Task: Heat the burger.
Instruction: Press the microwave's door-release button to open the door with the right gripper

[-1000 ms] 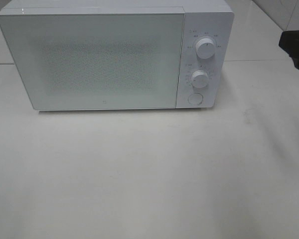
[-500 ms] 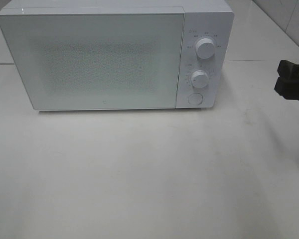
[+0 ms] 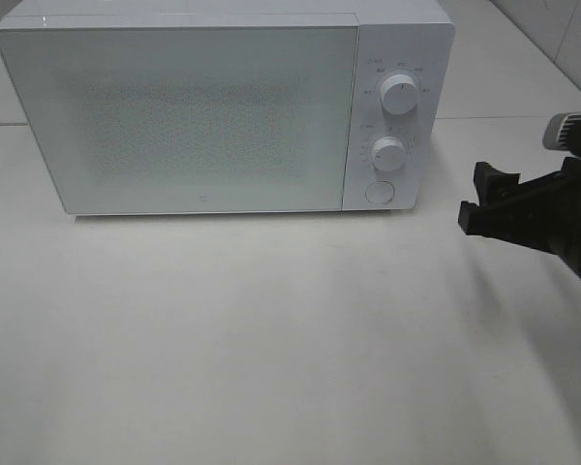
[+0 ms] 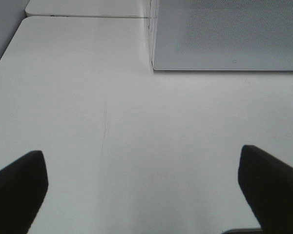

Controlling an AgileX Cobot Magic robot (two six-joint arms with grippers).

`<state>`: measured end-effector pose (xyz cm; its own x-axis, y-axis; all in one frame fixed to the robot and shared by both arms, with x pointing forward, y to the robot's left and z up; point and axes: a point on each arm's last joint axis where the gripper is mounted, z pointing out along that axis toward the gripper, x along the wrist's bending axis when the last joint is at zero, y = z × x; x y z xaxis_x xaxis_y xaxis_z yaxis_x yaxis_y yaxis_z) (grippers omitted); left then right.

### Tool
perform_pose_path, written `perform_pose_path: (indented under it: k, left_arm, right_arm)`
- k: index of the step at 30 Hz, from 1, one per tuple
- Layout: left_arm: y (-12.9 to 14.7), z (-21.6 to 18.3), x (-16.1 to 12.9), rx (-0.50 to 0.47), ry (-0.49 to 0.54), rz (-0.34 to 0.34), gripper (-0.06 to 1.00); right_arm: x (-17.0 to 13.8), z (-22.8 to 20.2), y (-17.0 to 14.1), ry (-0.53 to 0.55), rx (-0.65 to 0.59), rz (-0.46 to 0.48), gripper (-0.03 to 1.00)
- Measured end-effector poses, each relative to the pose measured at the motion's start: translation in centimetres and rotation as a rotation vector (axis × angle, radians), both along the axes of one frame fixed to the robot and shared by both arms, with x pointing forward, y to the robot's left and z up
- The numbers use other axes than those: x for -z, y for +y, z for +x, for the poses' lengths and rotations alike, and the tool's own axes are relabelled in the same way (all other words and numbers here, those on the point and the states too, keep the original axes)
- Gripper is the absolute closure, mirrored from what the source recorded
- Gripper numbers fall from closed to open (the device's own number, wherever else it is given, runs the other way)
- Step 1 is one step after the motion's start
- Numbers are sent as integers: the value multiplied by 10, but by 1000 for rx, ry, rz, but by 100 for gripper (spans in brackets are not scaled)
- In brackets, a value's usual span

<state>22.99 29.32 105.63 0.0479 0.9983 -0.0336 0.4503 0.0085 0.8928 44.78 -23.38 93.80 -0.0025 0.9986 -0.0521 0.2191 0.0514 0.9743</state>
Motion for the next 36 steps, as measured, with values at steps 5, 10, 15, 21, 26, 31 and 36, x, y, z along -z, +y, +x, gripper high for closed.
perform_pose_path:
  k: [5, 10, 15, 21, 26, 31, 36]
  left_arm:
    - [0, 0, 0, 0, 0, 0, -4]
    - [0, 0, 0, 0, 0, 0, -4]
    - [0, 0, 0, 0, 0, 0, -4]
    - [0, 0, 0, 0, 0, 0, -4]
    - [0, 0, 0, 0, 0, 0, -4]
    - [0, 0, 0, 0, 0, 0, -4]
    - [0, 0, 0, 0, 0, 0, -4]
  right_arm:
    - [11, -5, 17, 37, -9, 1, 20]
    - [17, -1, 44, 57, -42, 16, 20]
    - [18, 3, 63, 56, -59, 33, 20]
    - [21, 8, 78, 63, -53, 40, 20]
    - [21, 10, 81, 78, -54, 49, 20]
    - [21, 11, 81, 82, -42, 99, 21]
    - [21, 11, 81, 86, 2, 259, 26]
